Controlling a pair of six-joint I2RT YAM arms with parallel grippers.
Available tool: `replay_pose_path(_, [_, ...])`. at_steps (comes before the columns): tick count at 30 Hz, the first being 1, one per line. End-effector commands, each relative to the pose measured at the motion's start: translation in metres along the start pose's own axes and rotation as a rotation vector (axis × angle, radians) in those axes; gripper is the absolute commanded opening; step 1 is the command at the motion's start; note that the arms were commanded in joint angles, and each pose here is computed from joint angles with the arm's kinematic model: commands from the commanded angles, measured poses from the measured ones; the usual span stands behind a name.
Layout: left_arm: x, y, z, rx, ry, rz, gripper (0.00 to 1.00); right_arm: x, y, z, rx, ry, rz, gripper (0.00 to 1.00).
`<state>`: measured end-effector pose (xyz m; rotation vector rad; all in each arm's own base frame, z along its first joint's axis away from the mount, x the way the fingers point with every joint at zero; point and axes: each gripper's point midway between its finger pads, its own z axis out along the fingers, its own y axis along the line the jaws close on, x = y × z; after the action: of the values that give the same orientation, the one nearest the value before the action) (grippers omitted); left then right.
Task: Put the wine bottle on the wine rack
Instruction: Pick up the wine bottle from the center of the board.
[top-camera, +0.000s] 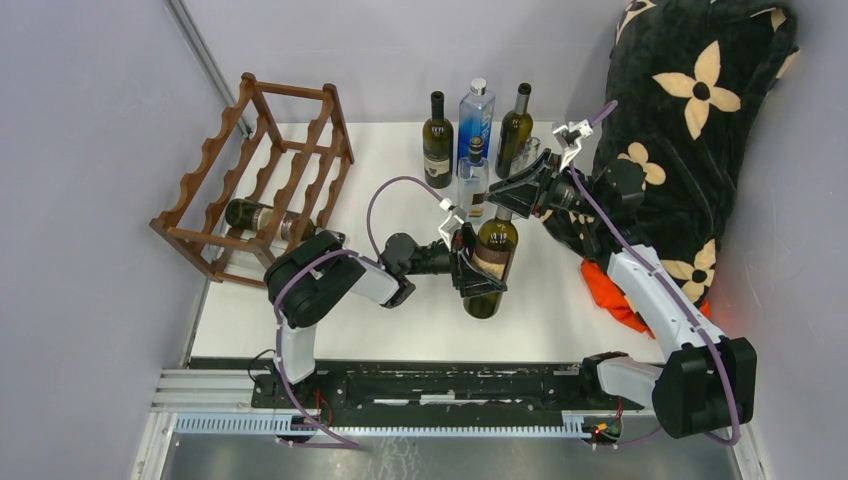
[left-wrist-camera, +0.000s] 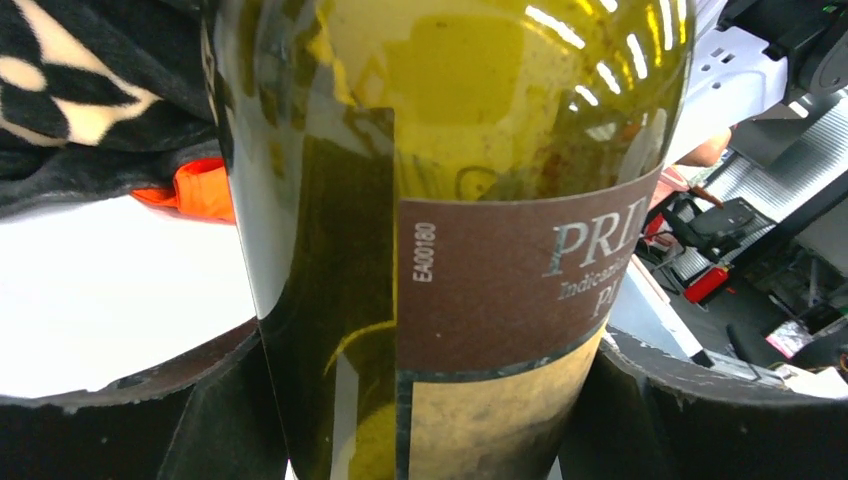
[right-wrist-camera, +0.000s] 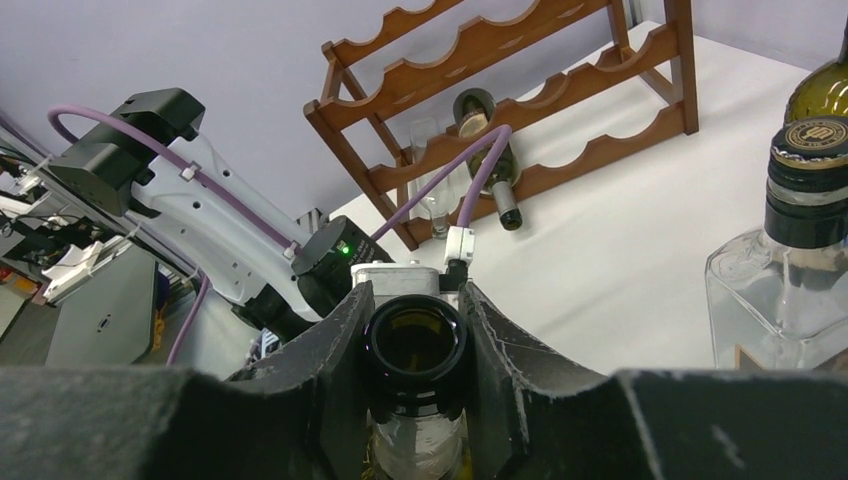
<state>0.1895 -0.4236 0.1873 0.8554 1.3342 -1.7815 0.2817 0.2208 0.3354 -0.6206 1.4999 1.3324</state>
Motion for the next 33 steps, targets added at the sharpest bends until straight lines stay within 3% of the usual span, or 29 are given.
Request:
replay_pose_path(1, [-0.025,-0.019,0.004,0.094,-0.069,0.082,0.18,-0.021,0.004,-0.002,0.002,-0.014,-0.105,0.02])
replay_pose_path(2, [-0.026,-0.018,0.002,0.087,-0.067,0.078,0.04,-0.016,-0.002,-0.004,0.021,0.013,-0.110,0.04])
replay_pose_path(3, [-0.026,-0.014,-0.001,0.067,-0.065,0.068,0.02,-0.017,-0.005,-0.005,0.033,0.033,-0.152,0.09])
replay_pose_path(6, [-0.026,0.003,-0.015,-0.036,-0.035,0.062,0.02,-0.009,-0.017,-0.012,0.065,0.127,-0.251,0.38])
replay_pose_path(8, [-0.022,0.020,-0.027,-0.131,0.028,0.078,0.02,-0.004,-0.024,-0.017,0.069,0.202,-0.332,0.62])
replay_pose_path(11, [-0.006,0.048,-0.043,-0.299,0.237,0.162,0.02,0.000,-0.032,-0.027,0.081,0.296,-0.399,0.96])
replay_pose_path(17, [0.020,0.062,-0.092,-0.408,0.665,0.305,0.02,-0.018,-0.028,-0.034,0.068,0.365,-0.572,0.98])
replay_pose_path(21, [0.021,0.053,-0.113,-0.396,0.826,0.345,0.02,-0.011,-0.025,-0.039,0.026,0.407,-0.629,0.98])
replay_pose_path(27, [0.005,0.044,-0.126,-0.370,0.937,0.442,0.02,0.045,-0.024,-0.055,-0.098,0.579,-0.654,0.98])
replay_pose_path(33, [-0.013,0.043,-0.125,-0.375,0.985,0.493,0.02,0.110,-0.021,-0.059,-0.203,0.742,-0.570,0.96])
